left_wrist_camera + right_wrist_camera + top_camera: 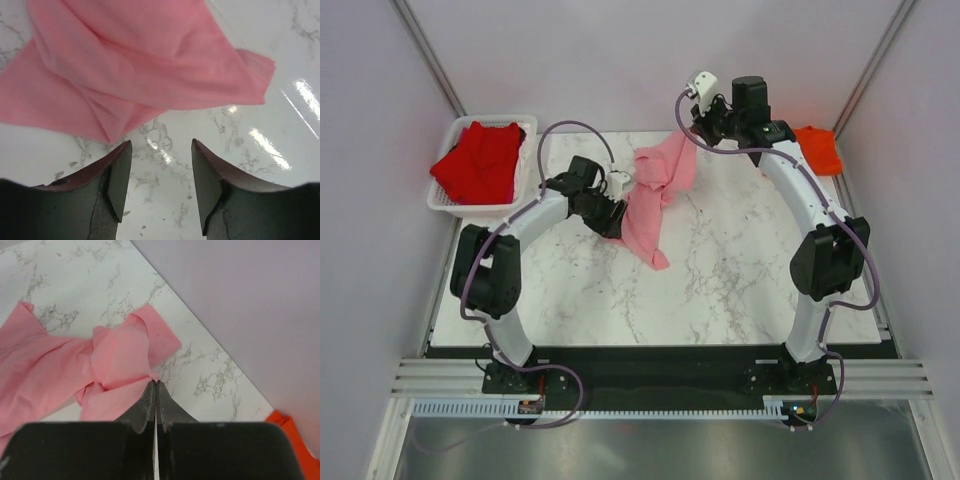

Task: Fold and stack the t-shirts
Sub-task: Flatten the tshirt out

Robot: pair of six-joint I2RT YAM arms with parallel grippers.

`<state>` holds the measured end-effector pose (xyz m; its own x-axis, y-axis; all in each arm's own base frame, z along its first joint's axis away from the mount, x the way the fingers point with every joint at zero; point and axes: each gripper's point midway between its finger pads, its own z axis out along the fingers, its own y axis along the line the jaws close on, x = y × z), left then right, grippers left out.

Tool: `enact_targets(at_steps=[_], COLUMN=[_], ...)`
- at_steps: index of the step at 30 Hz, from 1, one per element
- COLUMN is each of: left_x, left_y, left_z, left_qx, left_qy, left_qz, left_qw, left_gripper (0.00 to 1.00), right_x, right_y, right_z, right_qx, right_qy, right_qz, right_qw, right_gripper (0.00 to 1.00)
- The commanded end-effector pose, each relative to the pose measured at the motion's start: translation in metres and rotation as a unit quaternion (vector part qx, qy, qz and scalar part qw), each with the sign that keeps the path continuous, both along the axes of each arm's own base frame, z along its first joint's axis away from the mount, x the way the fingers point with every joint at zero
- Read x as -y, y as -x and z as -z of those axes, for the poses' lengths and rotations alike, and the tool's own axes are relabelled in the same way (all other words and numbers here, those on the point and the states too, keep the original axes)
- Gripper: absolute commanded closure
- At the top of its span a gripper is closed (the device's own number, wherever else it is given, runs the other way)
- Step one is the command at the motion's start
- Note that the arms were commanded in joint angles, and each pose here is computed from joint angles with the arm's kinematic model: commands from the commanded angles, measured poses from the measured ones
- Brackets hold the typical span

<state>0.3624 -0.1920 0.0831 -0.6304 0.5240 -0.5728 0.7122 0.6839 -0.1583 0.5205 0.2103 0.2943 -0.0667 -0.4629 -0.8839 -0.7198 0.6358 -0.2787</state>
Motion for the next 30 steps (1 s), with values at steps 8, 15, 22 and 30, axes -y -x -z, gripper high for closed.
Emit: enact_targets(at_steps=[8, 15, 22, 30], left_x=[0.073, 0.082, 0.081, 0.077], left_y=[0.028, 0.035, 0.031, 0.033], left_z=[-0.001, 0.029, 0.051, 0.062], left_qx=[-0.058, -0.109, -0.116, -0.13], left_qy=[0.035, 0.005, -0.04, -0.052], left_qz=[0.104, 0.119, 0.123, 0.122], left_qw=[0.992, 0.987, 0.985, 0.983], left_gripper=[0.37, 0.31, 0.43, 0.79], right_x=[0.01, 0.016, 0.019, 0.018], right_y=[-0.008, -0.009, -0.009, -0.01], right_z=[0.011, 0.017, 0.023, 0.032], right_qx=[-0.021, -0.025, -0.029, -0.04], right_qy=[-0.018, -0.012, -0.007, -0.009], right_qz=[0.033, 0.038, 0.038, 0.042], right_qw=[0.999, 0.999, 0.999, 0.998], right_gripper=[1.0, 1.0, 1.0, 1.0])
